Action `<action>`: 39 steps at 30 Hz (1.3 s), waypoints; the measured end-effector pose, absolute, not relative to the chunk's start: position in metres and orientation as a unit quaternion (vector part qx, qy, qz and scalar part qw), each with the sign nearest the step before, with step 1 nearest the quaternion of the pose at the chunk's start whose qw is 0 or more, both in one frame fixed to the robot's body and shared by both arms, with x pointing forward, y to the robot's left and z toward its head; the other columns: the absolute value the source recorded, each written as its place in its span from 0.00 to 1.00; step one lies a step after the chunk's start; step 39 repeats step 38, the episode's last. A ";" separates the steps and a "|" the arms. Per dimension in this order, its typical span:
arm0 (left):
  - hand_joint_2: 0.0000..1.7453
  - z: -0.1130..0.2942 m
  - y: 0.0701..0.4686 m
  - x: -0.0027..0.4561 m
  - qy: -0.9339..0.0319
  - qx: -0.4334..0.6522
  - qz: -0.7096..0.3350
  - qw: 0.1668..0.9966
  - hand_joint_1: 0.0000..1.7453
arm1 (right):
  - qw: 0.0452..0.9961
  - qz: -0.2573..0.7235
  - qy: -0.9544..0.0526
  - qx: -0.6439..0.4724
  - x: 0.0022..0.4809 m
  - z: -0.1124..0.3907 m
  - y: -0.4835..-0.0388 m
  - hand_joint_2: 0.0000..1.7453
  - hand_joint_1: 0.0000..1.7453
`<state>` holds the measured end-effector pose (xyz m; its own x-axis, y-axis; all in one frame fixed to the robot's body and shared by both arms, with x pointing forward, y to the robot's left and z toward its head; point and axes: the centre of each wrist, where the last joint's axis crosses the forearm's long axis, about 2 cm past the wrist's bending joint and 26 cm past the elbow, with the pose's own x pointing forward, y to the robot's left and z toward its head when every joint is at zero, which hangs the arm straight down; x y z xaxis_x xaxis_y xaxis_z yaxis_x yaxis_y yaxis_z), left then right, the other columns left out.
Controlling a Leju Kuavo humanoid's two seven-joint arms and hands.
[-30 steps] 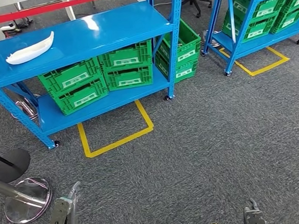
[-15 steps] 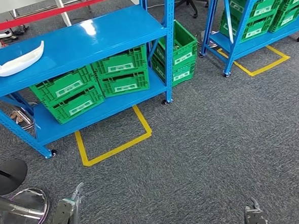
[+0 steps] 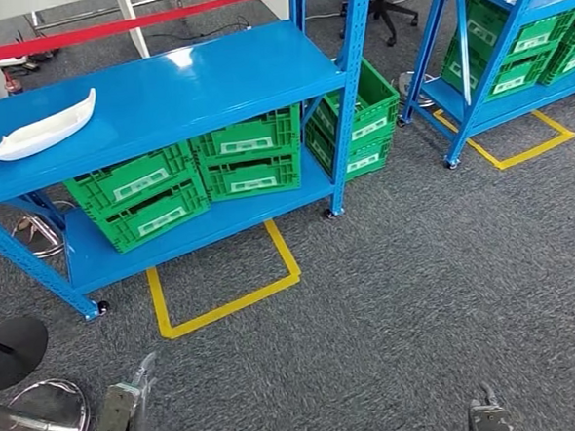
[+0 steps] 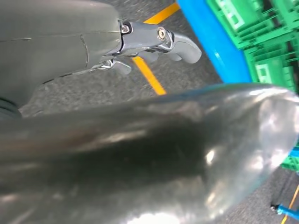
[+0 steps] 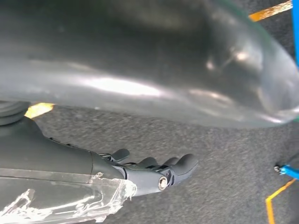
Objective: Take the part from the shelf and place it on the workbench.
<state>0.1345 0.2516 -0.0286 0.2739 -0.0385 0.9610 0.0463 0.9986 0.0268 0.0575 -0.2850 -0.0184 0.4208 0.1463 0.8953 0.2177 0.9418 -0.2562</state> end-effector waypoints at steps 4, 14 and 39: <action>0.00 -0.028 0.252 0.137 -0.604 -0.003 -0.027 0.796 0.00 | 0.827 -0.022 -0.536 -0.169 0.057 -0.019 -0.285 0.00 0.00; 0.00 -0.028 0.251 0.138 -0.605 -0.004 -0.027 0.795 0.00 | 0.825 -0.022 -0.538 -0.171 0.058 -0.019 -0.285 0.00 0.00; 0.00 -0.027 0.251 0.140 -0.605 -0.003 -0.025 0.796 0.00 | 0.825 -0.018 -0.538 -0.172 0.060 -0.019 -0.285 0.00 0.00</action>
